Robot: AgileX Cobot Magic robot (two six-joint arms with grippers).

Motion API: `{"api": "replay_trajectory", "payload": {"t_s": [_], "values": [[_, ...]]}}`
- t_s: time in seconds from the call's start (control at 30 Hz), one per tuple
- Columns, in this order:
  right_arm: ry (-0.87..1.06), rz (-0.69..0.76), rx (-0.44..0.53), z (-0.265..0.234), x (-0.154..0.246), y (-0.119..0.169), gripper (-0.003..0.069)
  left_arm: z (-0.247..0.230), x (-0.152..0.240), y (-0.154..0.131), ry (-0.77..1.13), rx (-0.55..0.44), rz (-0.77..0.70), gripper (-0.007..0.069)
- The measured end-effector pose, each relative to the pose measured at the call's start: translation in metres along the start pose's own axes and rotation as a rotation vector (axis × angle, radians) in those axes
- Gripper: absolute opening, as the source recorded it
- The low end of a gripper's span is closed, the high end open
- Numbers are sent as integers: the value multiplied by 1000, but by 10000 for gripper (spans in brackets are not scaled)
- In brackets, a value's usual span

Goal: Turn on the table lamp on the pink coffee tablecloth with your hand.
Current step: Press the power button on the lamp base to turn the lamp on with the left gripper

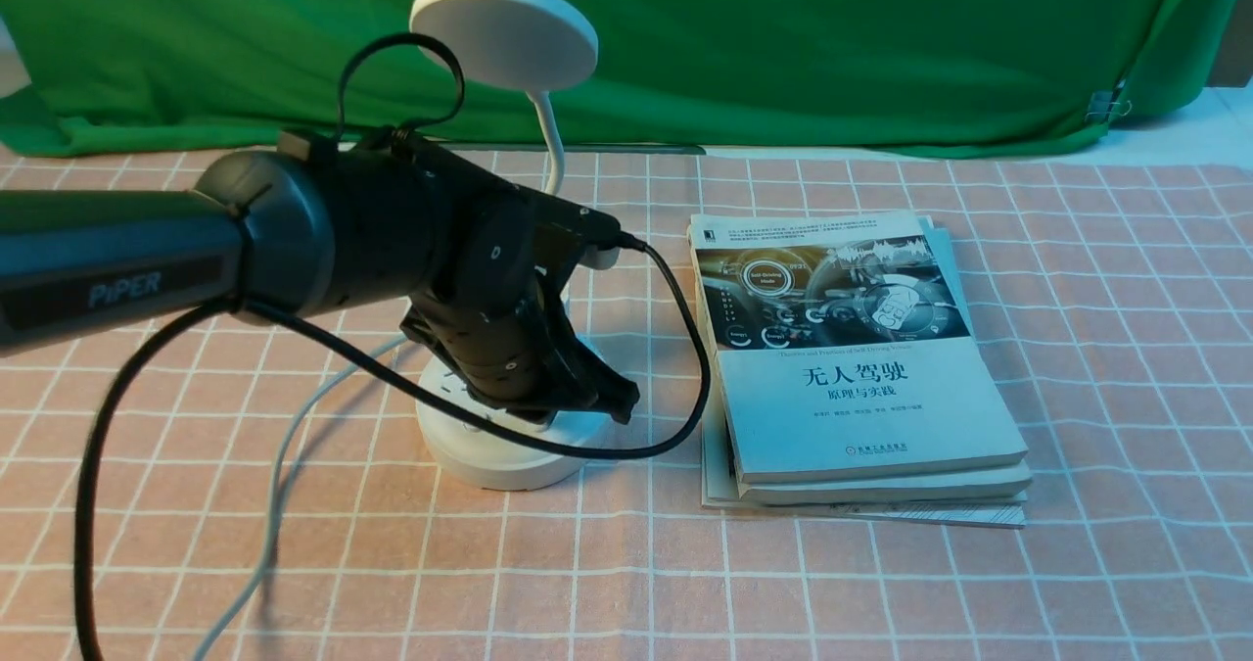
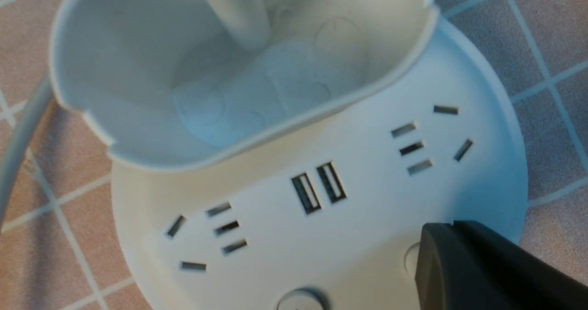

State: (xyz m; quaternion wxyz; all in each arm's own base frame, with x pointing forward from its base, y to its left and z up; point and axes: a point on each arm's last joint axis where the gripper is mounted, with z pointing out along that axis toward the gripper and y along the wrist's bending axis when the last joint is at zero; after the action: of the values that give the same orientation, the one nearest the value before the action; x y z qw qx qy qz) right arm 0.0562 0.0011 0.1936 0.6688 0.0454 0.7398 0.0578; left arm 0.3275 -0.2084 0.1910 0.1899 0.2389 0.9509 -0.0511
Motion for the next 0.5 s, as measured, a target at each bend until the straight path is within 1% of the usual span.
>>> {"api": "replay_trajectory", "payload": {"t_s": [0.5], "values": [[1, 0, 0, 0, 0, 0, 227, 14, 2, 0, 62, -6, 0, 21]]}}
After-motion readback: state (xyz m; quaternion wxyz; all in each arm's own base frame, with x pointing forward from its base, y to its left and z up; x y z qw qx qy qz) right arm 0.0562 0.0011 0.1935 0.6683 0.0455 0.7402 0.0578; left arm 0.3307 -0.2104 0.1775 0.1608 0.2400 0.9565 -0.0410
